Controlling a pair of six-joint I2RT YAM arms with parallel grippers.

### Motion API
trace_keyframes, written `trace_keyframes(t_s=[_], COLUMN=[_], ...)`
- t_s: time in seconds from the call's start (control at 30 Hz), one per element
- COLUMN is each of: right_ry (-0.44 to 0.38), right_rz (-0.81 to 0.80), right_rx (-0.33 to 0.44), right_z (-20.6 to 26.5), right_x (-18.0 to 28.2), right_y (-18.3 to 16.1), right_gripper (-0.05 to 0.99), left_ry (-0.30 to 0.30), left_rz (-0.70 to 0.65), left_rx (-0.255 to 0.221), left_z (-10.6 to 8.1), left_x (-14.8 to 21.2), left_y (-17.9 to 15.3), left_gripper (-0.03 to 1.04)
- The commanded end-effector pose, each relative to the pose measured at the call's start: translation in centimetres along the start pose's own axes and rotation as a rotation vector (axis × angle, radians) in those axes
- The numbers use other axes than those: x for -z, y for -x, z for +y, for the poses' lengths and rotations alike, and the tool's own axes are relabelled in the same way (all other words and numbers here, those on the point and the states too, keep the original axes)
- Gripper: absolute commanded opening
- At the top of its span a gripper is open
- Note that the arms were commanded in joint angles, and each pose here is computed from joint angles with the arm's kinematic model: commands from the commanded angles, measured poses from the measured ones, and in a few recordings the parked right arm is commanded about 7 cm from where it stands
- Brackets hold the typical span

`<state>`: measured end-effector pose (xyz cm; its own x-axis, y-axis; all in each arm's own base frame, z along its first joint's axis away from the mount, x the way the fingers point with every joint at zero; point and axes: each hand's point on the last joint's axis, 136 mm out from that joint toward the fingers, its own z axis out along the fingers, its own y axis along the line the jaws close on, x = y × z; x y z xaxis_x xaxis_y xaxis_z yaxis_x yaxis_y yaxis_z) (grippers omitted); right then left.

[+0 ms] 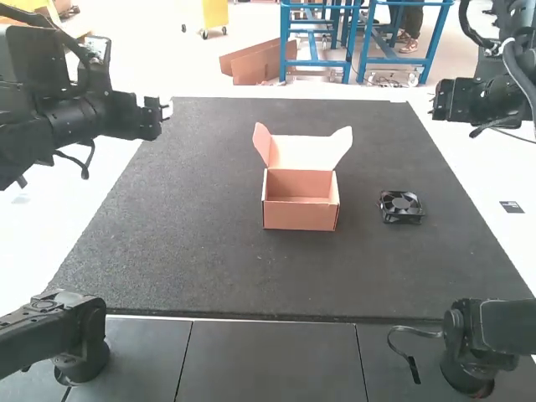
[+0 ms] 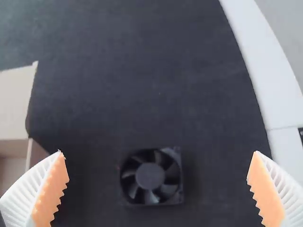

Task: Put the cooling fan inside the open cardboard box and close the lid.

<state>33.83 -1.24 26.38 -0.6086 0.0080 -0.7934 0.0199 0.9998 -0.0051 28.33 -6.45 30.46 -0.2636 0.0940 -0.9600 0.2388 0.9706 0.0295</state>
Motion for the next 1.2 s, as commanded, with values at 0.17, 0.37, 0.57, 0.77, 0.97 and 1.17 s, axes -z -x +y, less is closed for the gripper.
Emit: trace_keyframes(t_s=[0.17, 0.37, 0.57, 0.77, 0.97, 1.17], right_ry=[-0.016, -0.018, -0.025, -0.030, -0.031, -0.022], right_rz=[0.163, 0.283, 0.404, 0.494, 0.541, 0.566], right_rx=[0.086, 0.102, 0.084, 0.071, 0.063, 0.062], right_z=[-0.9, -1.7, -2.9, -4.2, -4.9, -5.0], right_x=[-2.8, -5.1, -8.0, -10.5, -12.8, -14.8], right_y=[-2.9, -5.6, -8.4, -10.8, -12.2, -12.5], right_gripper=[0.87, 0.87, 0.87, 0.87, 0.87, 0.87], left_ry=[-0.197, -0.242, -0.253, -0.262, -0.271, -0.279], left_rz=[0.021, 0.067, 0.082, 0.101, 0.139, 0.168], left_rx=[-0.004, -0.018, -0.029, -0.037, -0.048, -0.053], left_z=[-5.8, -7.5, -7.9, -8.2, -8.6, -8.9], left_x=[0.9, 0.6, 0.4, 0.1, -0.2, -0.3], left_y=[0.3, -0.4, -0.9, -1.6, -2.8, -3.5], left_gripper=[0.97, 0.97, 0.97, 0.97, 0.97, 0.97])
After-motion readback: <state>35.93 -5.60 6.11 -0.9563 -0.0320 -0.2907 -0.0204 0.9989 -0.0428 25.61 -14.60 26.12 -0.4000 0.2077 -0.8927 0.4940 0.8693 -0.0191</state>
